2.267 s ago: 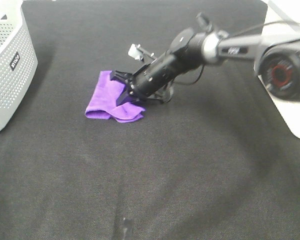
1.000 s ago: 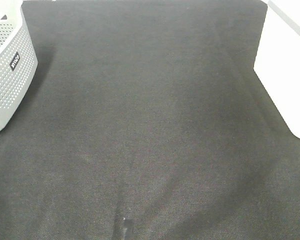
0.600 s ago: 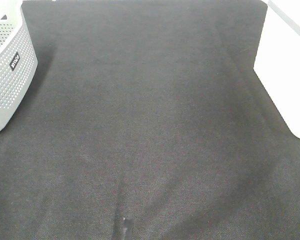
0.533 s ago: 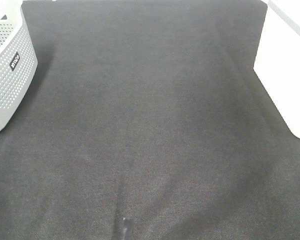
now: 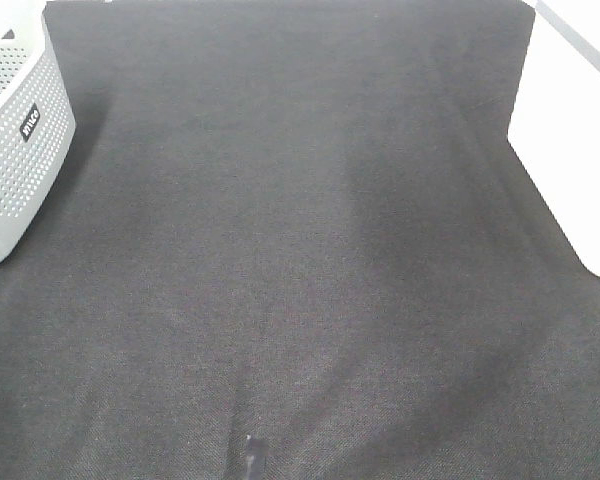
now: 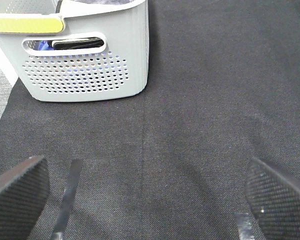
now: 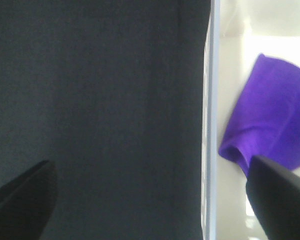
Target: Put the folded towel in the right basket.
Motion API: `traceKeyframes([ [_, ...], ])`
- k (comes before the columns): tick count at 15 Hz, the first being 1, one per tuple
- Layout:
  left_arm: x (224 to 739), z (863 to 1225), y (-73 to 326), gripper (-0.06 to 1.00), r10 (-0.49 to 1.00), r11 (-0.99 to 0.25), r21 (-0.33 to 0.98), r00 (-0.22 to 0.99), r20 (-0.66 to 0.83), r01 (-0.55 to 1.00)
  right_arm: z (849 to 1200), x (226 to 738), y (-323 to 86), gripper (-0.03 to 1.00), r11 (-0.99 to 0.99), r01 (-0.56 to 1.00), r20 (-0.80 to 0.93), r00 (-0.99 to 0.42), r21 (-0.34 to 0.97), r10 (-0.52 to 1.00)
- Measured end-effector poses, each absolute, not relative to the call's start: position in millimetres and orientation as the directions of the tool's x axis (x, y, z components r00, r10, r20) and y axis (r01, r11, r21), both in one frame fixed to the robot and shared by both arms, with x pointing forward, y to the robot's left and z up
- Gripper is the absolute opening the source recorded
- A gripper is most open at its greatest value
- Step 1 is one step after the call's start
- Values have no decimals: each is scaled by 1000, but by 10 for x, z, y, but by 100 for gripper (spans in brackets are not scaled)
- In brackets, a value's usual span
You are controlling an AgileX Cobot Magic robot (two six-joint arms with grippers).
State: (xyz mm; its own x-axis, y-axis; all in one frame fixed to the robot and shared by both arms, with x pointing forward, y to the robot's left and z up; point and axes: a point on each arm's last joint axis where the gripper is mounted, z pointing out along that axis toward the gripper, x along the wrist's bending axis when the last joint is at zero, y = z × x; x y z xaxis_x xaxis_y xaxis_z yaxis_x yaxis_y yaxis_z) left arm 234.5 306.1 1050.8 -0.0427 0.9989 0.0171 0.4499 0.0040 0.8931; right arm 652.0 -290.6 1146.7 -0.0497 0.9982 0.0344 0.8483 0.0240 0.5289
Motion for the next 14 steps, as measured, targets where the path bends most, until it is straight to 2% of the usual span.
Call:
traceKeyframes([
  [3,2345,10508,3061,99,999,4,893,-43,17,450,11527,5983,-2922,97,27,847,21,-46,531,999],
  [6,2345,10508,3061,99,999,4,893,-43,17,450,11513,4913,-2931,97,26,795,17,-45,606,999],
  [8,2345,10508,3061,99,999,4,893,-43,17,450,11351,4006,-2936,96,24,762,19,-47,647,999],
  [10,2345,10508,3061,99,999,4,893,-43,17,450,11205,3330,-2940,96,25,715,17,-51,699,999],
  [14,2345,10508,3061,99,999,4,893,-43,17,450,10858,2532,-2946,96,28,571,6,-57,820,998],
])
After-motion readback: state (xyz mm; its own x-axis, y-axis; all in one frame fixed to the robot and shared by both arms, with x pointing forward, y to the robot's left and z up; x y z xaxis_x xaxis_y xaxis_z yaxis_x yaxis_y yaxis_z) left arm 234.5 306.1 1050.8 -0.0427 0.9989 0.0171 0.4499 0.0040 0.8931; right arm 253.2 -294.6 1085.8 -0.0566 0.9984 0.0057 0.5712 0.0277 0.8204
